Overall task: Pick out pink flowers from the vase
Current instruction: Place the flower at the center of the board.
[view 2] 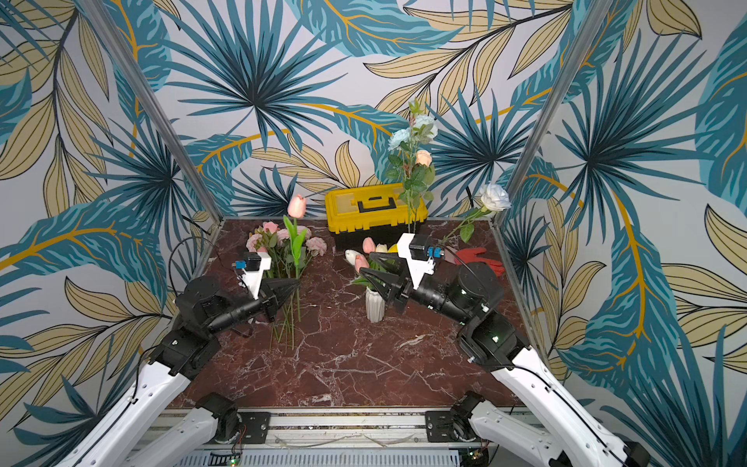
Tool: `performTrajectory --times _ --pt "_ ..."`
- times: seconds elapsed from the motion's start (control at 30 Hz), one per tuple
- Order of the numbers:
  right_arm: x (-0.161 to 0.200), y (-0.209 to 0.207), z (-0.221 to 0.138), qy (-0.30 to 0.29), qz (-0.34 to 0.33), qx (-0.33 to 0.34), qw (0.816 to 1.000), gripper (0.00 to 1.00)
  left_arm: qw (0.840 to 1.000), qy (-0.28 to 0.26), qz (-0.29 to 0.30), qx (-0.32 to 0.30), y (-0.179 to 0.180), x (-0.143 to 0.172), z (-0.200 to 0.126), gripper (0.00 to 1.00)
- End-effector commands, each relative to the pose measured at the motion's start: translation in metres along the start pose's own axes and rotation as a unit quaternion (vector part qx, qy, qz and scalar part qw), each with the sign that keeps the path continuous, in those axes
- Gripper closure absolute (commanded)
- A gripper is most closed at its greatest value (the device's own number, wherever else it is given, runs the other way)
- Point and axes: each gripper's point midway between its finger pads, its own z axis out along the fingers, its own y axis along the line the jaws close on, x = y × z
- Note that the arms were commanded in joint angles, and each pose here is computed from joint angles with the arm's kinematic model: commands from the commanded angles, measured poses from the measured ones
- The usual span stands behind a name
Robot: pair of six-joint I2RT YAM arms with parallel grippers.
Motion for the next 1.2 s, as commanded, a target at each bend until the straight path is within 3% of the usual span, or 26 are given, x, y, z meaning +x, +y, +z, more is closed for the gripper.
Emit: performTrajectory --times 0.0,0.2,0.33,0.6,0.97,1.17 --pt "0.009 -0.005 -0.007 0.017 -0.023 0.023 0.999 0.58 0.979 0.010 -0.114 -0.167 0.072 0.035 -0.009 1.00" --pt "0.017 -0.001 -0.008 0.026 -0.016 0.011 0.999 0.57 0.944 0.077 -0.205 -0.246 0.125 0.085 -0.003 1.00" --pt "0.021 0.003 -0.011 0.012 -0.013 0.001 1.000 0.57 0.917 0.128 -0.213 -0.311 0.159 0.117 -0.007 1.00" --pt "0.027 -0.002 -0.015 0.009 -0.026 0.021 0.999 0.58 0.883 0.209 -0.258 -0.332 0.189 0.156 -0.004 1.00" --pt "0.032 -0.006 -0.021 0.006 -0.041 0.038 0.998 0.58 0.862 0.255 -0.259 -0.354 0.214 0.170 0.010 1.00" --pt "0.048 -0.008 -0.021 0.034 -0.050 0.040 0.997 0.58 0.855 0.260 -0.260 -0.365 0.217 0.172 0.008 0.80"
